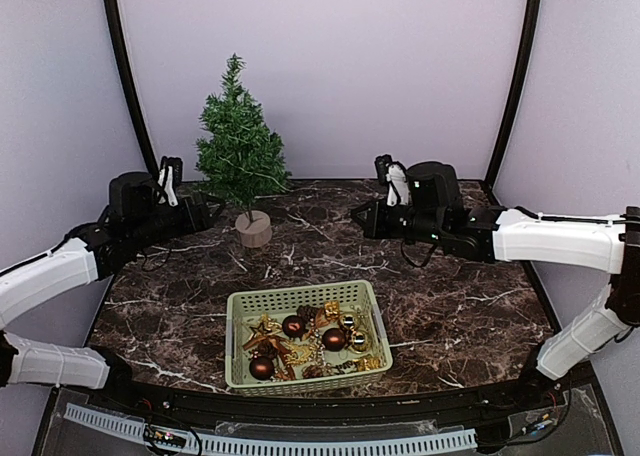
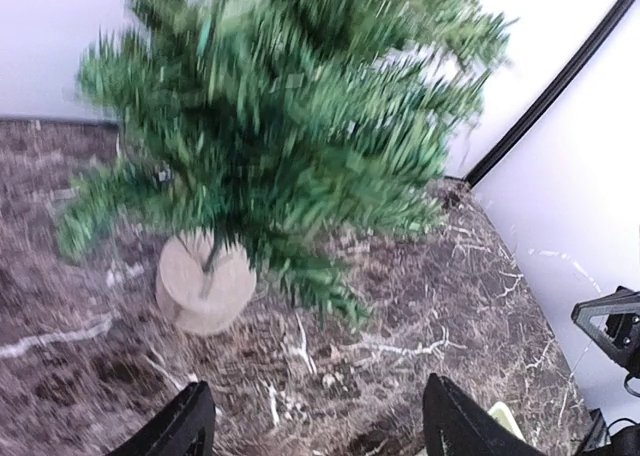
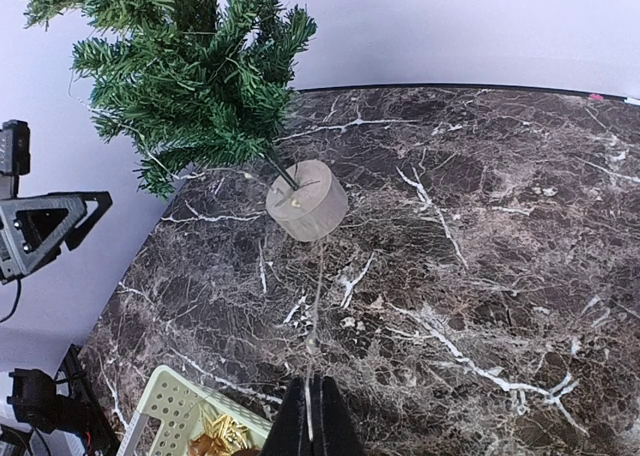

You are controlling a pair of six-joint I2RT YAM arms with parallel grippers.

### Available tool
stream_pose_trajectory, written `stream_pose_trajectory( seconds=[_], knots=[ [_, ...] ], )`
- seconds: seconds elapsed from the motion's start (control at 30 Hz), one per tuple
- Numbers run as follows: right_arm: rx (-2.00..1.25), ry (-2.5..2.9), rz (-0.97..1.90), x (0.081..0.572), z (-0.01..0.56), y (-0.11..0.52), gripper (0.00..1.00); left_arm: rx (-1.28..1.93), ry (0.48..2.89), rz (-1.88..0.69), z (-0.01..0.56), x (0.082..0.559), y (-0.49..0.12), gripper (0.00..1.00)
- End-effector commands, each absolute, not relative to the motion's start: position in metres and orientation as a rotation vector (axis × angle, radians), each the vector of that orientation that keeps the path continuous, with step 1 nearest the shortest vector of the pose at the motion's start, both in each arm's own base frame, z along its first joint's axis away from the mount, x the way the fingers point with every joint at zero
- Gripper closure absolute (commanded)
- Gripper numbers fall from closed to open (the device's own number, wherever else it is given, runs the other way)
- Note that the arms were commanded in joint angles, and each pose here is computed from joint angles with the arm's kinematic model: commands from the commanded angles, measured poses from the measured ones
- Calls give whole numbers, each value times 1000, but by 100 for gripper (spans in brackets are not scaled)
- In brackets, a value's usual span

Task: Decorate the small christmas tree
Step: Wrap the side of the string light in the gap of the branches.

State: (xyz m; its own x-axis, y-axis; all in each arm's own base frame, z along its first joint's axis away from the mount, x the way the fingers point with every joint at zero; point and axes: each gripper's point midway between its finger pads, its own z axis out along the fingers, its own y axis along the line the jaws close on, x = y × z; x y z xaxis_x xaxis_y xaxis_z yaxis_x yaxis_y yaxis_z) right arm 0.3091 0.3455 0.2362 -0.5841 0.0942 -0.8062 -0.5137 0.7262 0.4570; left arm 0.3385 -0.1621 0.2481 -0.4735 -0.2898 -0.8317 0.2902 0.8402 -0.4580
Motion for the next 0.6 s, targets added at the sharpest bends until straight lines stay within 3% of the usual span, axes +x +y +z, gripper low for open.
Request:
stream_pose_trajectory(
  seconds=[0.0,0.57],
  knots=[
    [-319,1961,900,311,262,349,100,-78,2010,-751,224,337,-174,25],
    [-310,1960,892,309,262,344,100,-37,1935,-839,227,383,-208,19]
  ],
)
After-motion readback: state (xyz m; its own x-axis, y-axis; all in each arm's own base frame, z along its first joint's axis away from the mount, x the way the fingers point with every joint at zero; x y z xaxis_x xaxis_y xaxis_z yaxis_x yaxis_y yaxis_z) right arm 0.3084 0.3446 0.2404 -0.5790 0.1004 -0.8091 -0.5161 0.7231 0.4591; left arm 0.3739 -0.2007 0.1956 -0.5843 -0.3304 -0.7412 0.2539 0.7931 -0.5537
